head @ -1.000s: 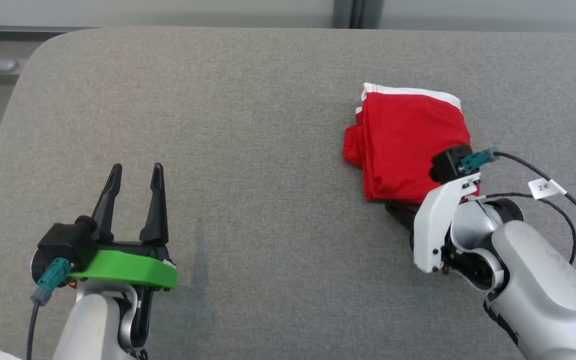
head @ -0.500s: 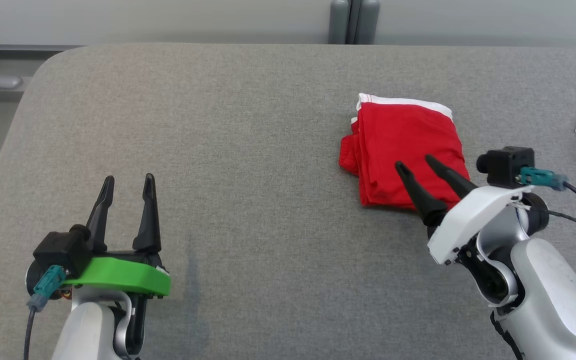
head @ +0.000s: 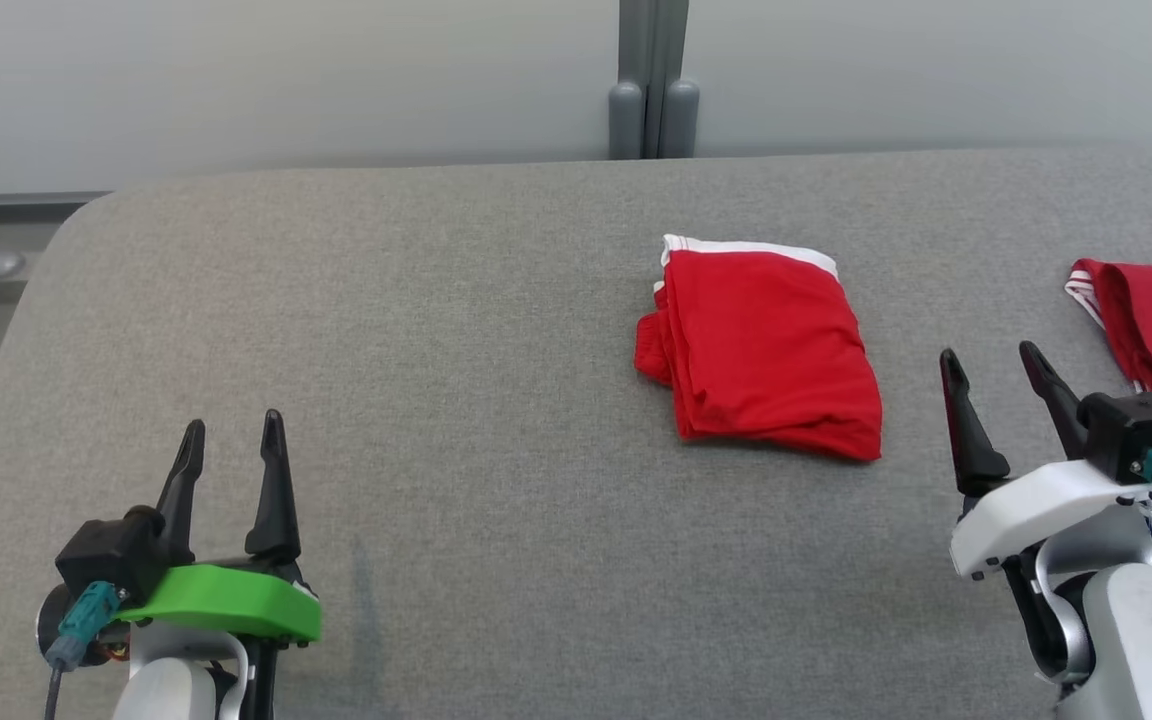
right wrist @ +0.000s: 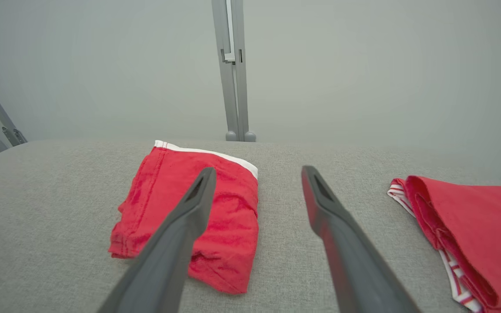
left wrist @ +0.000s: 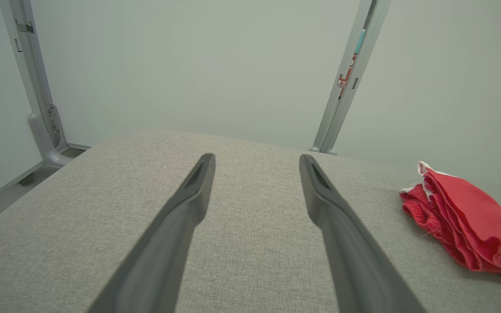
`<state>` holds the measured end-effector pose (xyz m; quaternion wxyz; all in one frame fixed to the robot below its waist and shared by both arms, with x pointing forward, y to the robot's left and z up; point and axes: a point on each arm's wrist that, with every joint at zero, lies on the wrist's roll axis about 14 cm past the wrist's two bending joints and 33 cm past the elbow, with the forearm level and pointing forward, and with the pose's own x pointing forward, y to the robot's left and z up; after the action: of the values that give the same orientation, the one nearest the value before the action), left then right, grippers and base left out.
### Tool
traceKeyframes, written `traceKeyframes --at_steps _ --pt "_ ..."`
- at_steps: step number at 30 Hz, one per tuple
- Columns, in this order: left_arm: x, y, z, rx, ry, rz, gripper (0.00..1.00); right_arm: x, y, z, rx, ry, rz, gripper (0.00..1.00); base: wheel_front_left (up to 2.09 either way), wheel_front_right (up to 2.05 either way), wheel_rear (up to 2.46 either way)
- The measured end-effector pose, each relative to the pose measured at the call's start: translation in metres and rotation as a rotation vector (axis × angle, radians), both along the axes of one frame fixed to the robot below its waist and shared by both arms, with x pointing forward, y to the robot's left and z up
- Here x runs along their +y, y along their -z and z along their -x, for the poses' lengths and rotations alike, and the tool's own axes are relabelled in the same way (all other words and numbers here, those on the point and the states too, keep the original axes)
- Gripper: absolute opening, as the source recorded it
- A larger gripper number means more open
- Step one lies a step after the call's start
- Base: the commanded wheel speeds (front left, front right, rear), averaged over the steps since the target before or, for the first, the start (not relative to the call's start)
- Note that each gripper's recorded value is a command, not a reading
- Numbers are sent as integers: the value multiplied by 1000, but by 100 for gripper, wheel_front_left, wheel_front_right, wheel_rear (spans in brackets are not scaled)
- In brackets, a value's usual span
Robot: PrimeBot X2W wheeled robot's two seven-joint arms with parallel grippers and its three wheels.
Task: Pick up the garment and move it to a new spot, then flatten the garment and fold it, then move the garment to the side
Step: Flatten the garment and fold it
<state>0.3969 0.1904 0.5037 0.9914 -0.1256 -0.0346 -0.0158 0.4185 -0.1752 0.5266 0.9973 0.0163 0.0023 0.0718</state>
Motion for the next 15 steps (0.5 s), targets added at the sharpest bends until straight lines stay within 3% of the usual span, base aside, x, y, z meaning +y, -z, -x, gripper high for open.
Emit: traceKeyframes --at_steps 15 --pt "-14 -1 9 -4 33 5 100 -30 14 26 0 92 17 100 0 0 0"
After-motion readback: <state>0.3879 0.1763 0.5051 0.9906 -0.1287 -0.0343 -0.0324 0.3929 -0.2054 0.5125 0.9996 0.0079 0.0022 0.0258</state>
